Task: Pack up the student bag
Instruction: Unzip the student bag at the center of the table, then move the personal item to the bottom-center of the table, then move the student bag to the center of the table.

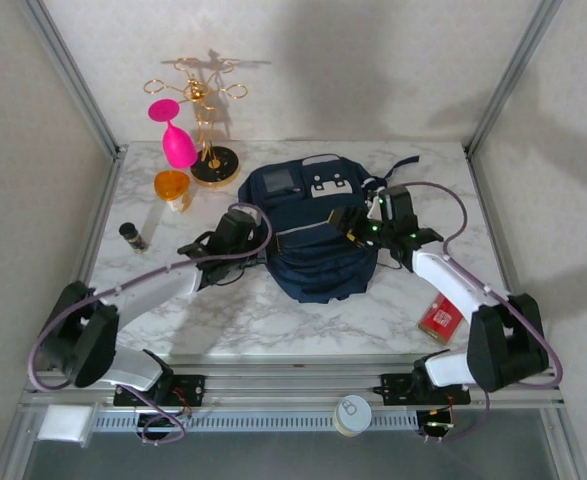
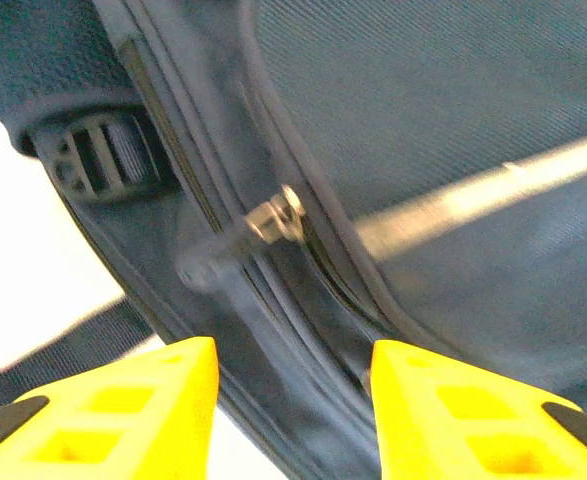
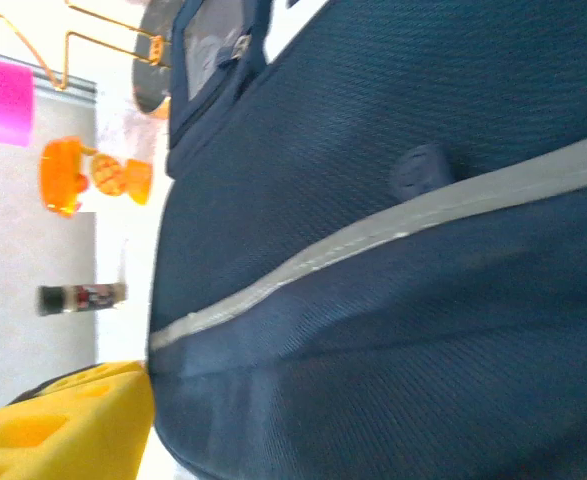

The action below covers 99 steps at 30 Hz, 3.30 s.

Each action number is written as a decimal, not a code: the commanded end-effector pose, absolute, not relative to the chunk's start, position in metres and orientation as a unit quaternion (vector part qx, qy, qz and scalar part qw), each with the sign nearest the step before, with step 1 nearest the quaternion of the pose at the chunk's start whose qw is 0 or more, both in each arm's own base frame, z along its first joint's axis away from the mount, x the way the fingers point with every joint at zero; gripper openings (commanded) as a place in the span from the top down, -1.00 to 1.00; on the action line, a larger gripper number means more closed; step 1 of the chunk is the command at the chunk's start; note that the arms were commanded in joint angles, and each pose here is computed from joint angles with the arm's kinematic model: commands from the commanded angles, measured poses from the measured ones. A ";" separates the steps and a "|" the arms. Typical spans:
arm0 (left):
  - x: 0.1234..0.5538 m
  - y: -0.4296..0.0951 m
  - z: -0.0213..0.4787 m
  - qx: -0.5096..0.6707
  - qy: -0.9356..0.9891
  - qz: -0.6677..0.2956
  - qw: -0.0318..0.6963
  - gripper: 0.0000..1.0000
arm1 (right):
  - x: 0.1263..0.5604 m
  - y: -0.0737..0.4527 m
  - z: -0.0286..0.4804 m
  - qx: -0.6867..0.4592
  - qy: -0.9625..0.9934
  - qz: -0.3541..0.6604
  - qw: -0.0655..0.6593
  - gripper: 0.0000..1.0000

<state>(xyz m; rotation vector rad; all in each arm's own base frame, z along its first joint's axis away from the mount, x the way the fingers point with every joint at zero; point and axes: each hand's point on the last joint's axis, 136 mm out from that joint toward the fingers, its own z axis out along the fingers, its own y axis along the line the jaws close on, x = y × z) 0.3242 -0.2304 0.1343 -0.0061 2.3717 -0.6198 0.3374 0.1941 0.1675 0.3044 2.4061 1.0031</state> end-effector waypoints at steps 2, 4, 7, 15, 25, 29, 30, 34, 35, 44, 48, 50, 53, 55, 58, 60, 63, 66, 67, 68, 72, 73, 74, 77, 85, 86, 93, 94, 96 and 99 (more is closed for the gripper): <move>0.297 -0.247 0.150 -0.014 0.898 -0.278 0.341 -0.01 | 0.303 0.139 0.155 0.158 0.907 0.284 0.269 -0.76; 0.286 -0.259 0.153 -0.015 0.893 -0.294 0.339 -0.06 | 0.294 0.113 0.153 0.195 0.906 0.255 0.275 -0.90; 0.271 -0.283 0.160 -0.007 0.884 -0.326 0.335 -0.17 | 0.281 0.057 0.145 0.279 0.898 0.179 0.289 -0.97; 0.254 -0.353 0.174 0.021 0.866 -0.374 0.331 -0.35 | 0.257 -0.085 0.125 0.493 0.810 0.046 0.315 -0.97; 0.241 -0.408 0.158 0.046 0.860 -0.412 0.297 -0.47 | 0.212 -0.118 0.065 0.581 0.771 -0.031 0.259 -0.97; 0.242 -0.412 0.144 0.051 0.869 -0.400 0.287 -0.50 | 0.209 -0.111 0.049 0.585 0.774 -0.018 0.240 -0.97; 0.243 -0.411 0.143 0.047 0.870 -0.398 0.288 -0.51 | 0.209 -0.109 0.045 0.586 0.775 -0.012 0.236 -0.97; 0.248 -0.408 0.141 0.031 0.867 -0.398 0.298 -0.56 | 0.208 -0.101 0.032 0.580 0.784 0.000 0.223 -0.97; 0.248 -0.409 0.139 0.029 0.868 -0.398 0.297 -0.56 | 0.206 -0.100 0.029 0.580 0.785 0.000 0.217 -0.97; 0.251 -0.406 0.125 0.014 0.876 -0.385 0.291 -0.65 | 0.219 -0.058 0.021 0.569 0.795 0.062 0.203 -0.97; 0.252 -0.404 0.123 0.008 0.876 -0.383 0.292 -0.67 | 0.239 -0.028 0.029 0.547 0.805 0.103 0.205 -0.97; 0.252 -0.406 0.123 0.008 0.876 -0.385 0.290 -0.67 | 0.250 -0.012 0.032 0.526 0.818 0.114 0.205 -0.97; 0.254 -0.409 0.125 0.003 0.874 -0.389 0.292 -0.67 | 0.262 0.006 0.039 0.496 0.835 0.119 0.205 -0.97; 0.256 -0.410 0.126 0.000 0.873 -0.390 0.294 -0.67 | 0.266 0.015 0.047 0.478 0.843 0.126 0.211 -0.97; 0.257 -0.415 0.126 -0.003 0.872 -0.393 0.291 -0.67 | 0.271 0.009 0.061 0.450 0.852 0.118 0.240 -0.97; 0.258 -0.419 0.123 -0.005 0.872 -0.396 0.287 -0.67 | 0.275 -0.006 0.071 0.436 0.855 0.103 0.261 -0.97; 0.258 -0.428 0.123 -0.007 0.870 -0.403 0.284 -0.67 | 0.294 -0.027 0.085 0.415 0.856 0.116 0.284 -0.97; 0.259 -0.438 0.125 -0.017 0.864 -0.417 0.281 -0.67 | 0.315 -0.052 0.088 0.403 0.862 0.102 0.289 -0.97; 0.259 -0.439 0.124 -0.022 0.865 -0.418 0.279 -0.67 | 0.321 -0.056 0.086 0.400 0.864 0.105 0.286 -0.97; 0.260 -0.442 0.126 -0.028 0.860 -0.424 0.281 -0.66 | 0.330 -0.059 0.085 0.394 0.867 0.114 0.284 -0.97; 0.262 -0.448 0.123 -0.046 0.856 -0.434 0.278 -0.67 | 0.361 -0.059 0.075 0.364 0.881 0.141 0.269 -0.97; 0.262 -0.449 0.121 -0.049 0.856 -0.435 0.276 -0.66 | 0.367 -0.059 0.072 0.359 0.883 0.143 0.266 -0.97; 0.263 -0.450 0.119 -0.052 0.856 -0.435 0.274 -0.66 | 0.369 -0.062 0.066 0.364 0.885 0.136 0.257 -0.97; 0.263 -0.458 0.116 -0.051 0.855 -0.443 0.266 -0.65 | 0.373 -0.064 0.053 0.369 0.888 0.131 0.243 -0.97; 0.313 -0.433 0.078 -0.077 0.875 -0.372 0.299 -0.65 | 0.352 -0.048 0.022 0.384 0.889 0.149 0.199 -0.97; 0.322 -0.430 0.076 -0.078 0.875 -0.370 0.301 -0.64 | 0.350 -0.044 0.021 0.384 0.889 0.154 0.198 -0.97; 0.352 -0.428 0.079 -0.066 0.883 -0.342 0.313 -0.64 | 0.324 -0.006 0.018 0.353 0.902 0.181 0.171 -0.97; 0.348 -0.430 0.081 -0.064 0.881 -0.350 0.310 -0.64 | 0.320 0.003 0.018 0.345 0.904 0.191 0.166 -0.97; 0.341 -0.432 0.085 -0.064 0.880 -0.359 0.304 -0.64 | 0.310 0.018 0.019 0.339 0.904 0.209 0.156 -0.97; 0.325 -0.430 0.093 -0.062 0.883 -0.359 0.296 -0.63 | 0.302 0.034 0.029 0.335 0.897 0.242 0.155 -0.97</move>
